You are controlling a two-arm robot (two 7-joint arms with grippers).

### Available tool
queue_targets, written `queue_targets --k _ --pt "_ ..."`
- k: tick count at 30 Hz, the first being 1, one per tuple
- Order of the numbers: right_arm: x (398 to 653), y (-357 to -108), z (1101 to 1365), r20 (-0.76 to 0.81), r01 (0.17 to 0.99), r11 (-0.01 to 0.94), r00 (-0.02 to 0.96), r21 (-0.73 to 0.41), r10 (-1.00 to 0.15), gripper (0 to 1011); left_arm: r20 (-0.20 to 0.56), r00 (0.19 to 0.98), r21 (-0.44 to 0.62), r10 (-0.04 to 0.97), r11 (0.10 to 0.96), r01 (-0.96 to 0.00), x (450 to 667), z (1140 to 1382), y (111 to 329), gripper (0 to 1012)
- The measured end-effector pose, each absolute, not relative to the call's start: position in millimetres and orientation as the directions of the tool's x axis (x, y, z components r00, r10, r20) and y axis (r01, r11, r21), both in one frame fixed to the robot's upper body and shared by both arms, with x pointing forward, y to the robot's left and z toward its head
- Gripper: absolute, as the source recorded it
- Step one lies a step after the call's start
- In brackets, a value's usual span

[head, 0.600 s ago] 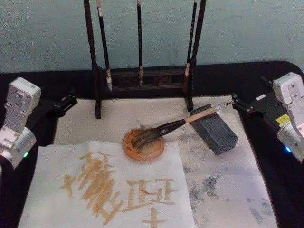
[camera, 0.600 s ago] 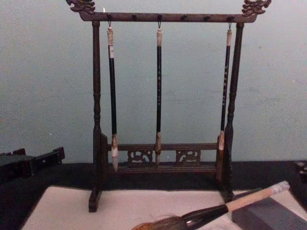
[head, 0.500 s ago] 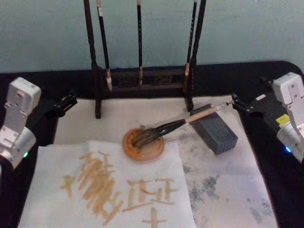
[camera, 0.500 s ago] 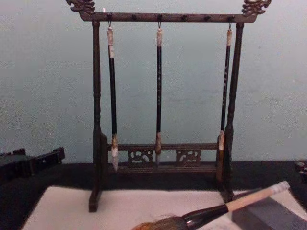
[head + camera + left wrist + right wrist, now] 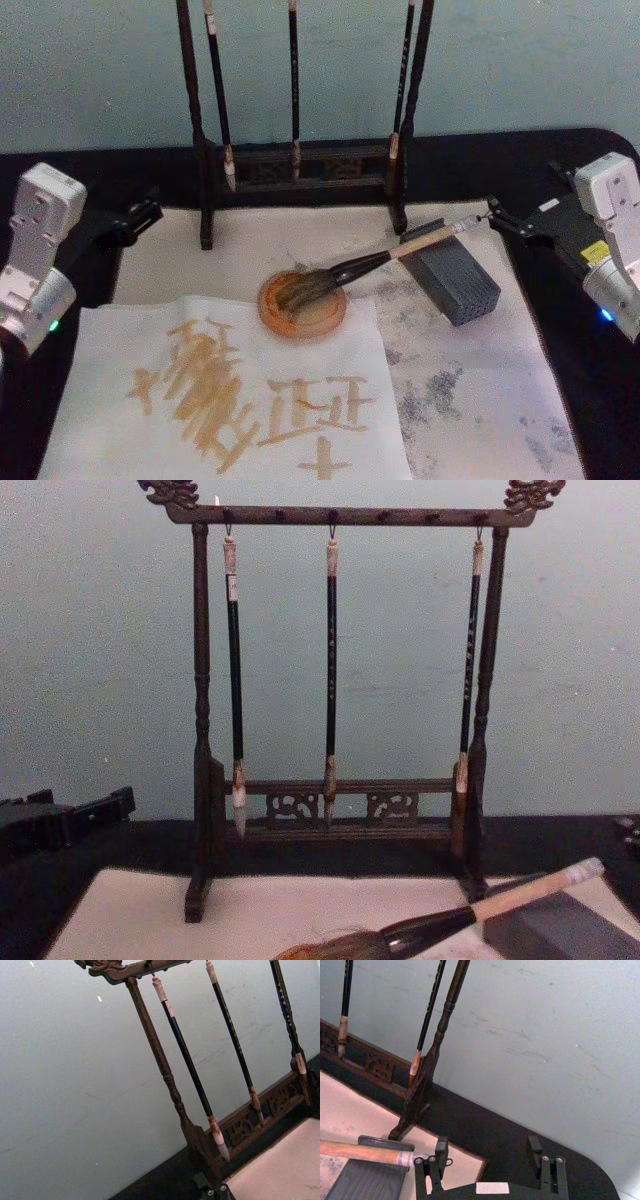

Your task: Pick up the brush from the inkstone, write on the paper, then place the brush back to its original position.

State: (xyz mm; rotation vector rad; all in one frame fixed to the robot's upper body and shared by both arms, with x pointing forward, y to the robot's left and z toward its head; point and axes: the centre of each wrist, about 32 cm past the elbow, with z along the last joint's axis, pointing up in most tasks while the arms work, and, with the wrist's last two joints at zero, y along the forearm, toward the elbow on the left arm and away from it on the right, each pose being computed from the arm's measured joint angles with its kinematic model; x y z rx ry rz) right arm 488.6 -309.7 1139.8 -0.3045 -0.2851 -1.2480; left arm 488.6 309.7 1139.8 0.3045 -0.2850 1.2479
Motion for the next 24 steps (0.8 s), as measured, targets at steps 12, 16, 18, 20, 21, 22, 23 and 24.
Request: queue_targets --k 12,16,18,20,21,22,23,24 --pt "488.6 -309.7 1139.8 0.374 0.955 0.287 0.292 -0.070 -0.880 1002 0.374 0.292 0.070 0.880 0.287 -0.955 488.6 1139.8 309.7 1002" --pt "488.6 -309.6 1139.8 0.374 0.955 0.287 0.292 -0.070 -0.880 1003 0.374 0.292 0.070 0.880 0.287 -0.955 488.6 1139.8 309.6 1002" --pt "488.6 -309.7 1139.8 0.374 0.955 0.287 0.292 -0.070 -0.880 1003 0.374 0.292 0.070 0.880 0.287 -0.955 488.6 1139.8 309.7 1002" --pt "488.6 -309.7 1139.8 0.374 0.955 0.287 0.292 -0.070 -0.880 1003 0.374 0.292 0.070 0.880 0.287 -0.955 488.6 1139.8 309.7 1002" --pt "488.6 -309.7 1139.8 0.374 0.955 0.287 0.292 -0.070 -0.880 1003 0.374 0.292 0.070 0.880 0.287 -0.955 488.6 1139.8 309.7 1002" --pt "488.6 -309.7 1139.8 0.374 0.955 0.287 0.292 -0.070 -0.880 1003 0.374 0.292 0.070 0.880 0.287 -0.955 488.6 1139.8 309.6 1002" --pt "488.6 -309.6 1139.8 0.374 0.955 0.287 0.292 -0.070 -0.880 1003 0.374 0.292 0.070 0.880 0.287 -0.955 488.6 1139.8 309.6 1002" --pt "488.6 -309.7 1139.8 0.374 0.955 0.287 0.292 -0.070 -0.880 1003 0.374 0.292 0.070 0.880 0.287 -0.955 488.6 1139.8 309.7 1002"
